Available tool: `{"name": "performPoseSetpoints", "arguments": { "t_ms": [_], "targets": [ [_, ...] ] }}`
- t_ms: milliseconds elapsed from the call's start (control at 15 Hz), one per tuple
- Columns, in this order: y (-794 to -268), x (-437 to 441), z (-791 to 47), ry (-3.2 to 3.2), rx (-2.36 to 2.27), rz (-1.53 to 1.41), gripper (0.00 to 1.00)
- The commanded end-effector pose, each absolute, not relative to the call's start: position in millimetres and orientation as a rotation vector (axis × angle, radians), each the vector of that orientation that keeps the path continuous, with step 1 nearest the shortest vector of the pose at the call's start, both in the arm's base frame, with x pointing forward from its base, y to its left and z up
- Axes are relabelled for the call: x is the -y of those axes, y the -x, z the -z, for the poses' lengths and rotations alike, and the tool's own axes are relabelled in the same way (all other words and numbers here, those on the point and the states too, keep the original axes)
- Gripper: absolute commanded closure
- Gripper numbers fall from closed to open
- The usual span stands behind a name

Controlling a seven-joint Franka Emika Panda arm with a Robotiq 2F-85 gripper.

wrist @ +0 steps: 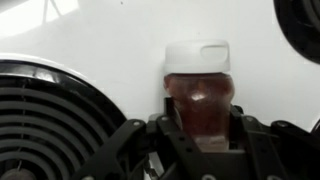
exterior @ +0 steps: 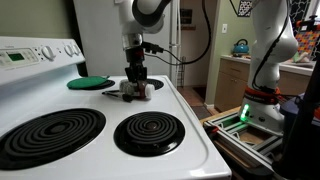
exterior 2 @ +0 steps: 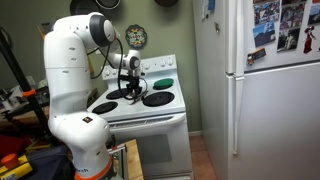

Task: Flip the ketchup bottle over on the stovetop

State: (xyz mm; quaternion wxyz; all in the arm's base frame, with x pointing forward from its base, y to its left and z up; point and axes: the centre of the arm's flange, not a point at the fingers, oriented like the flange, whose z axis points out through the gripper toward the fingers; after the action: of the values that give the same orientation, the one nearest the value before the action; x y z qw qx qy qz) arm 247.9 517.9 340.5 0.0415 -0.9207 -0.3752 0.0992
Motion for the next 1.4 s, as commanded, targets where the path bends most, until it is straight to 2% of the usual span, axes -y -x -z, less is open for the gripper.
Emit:
{"name": "performPoseSetpoints", "arguments": {
  "t_ms": [0,533,600,933,1000,1333],
  "targets": [
    [-247,-508,-359,2.76,0.99,-0.375,0.78],
    [-251,-477,-384,2.695,0.602,-0.801,0.78],
    [-257,-493,-375,2.67,0.68,-0.71,0.53],
    [-258,-484,-377,2.698,0.629,-0.774,0.53],
    [-264,-478,-376,2.663,0.579,-0.786,0.78],
    [-280,-461,-373,2.427,0.422,-0.969,0.78]
  ]
}}
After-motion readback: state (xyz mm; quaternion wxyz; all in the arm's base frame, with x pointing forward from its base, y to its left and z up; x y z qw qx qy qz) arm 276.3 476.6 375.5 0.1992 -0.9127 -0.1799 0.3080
